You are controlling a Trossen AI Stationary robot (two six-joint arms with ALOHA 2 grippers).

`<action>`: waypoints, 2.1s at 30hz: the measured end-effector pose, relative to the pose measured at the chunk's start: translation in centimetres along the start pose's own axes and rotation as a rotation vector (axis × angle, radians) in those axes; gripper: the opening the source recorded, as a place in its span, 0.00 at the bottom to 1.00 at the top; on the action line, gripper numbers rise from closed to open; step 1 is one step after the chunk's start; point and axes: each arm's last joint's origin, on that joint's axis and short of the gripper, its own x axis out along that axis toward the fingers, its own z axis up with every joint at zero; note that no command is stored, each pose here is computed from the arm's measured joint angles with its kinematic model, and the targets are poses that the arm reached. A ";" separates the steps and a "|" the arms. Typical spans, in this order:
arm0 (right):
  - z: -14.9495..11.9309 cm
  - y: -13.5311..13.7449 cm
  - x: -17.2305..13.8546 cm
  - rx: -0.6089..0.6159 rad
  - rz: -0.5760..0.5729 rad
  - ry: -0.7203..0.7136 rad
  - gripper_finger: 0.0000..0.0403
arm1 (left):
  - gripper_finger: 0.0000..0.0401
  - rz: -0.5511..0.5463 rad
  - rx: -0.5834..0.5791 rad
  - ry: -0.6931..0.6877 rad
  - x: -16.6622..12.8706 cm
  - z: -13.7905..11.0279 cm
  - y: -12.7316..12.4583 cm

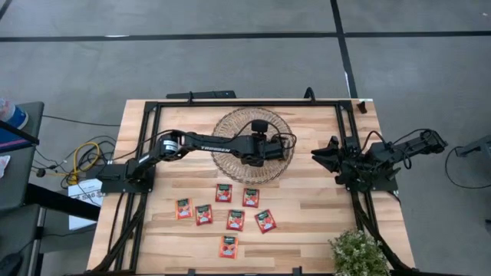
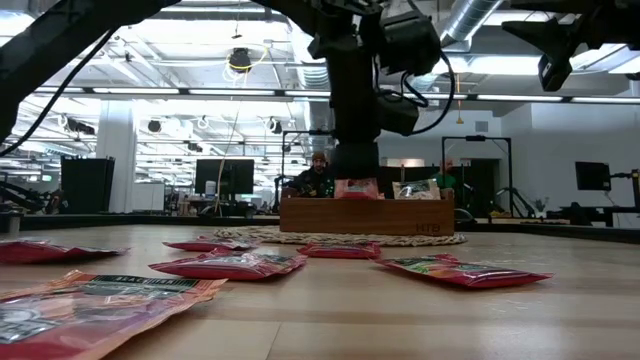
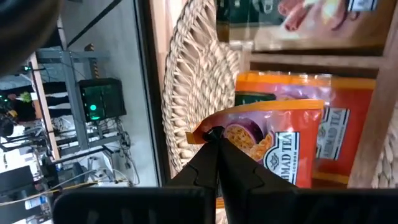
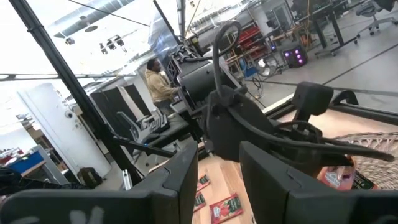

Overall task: Pick & Place Tea
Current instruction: Put the top left orange tea bag into the middle slot of the wooden organizer

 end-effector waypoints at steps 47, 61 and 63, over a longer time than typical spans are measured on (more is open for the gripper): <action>0.0 0.0 0.0 0.002 -0.001 -0.004 0.27 | 0.00 -0.030 -0.009 -0.023 0.1 0.2 -0.3; 0.1 0.0 0.0 0.004 0.000 -0.010 0.27 | 0.11 -0.040 0.051 -0.016 0.1 0.1 -0.4; 0.1 0.0 0.0 0.004 0.000 -0.009 0.27 | 0.13 -0.030 0.063 -0.013 0.1 0.1 -0.4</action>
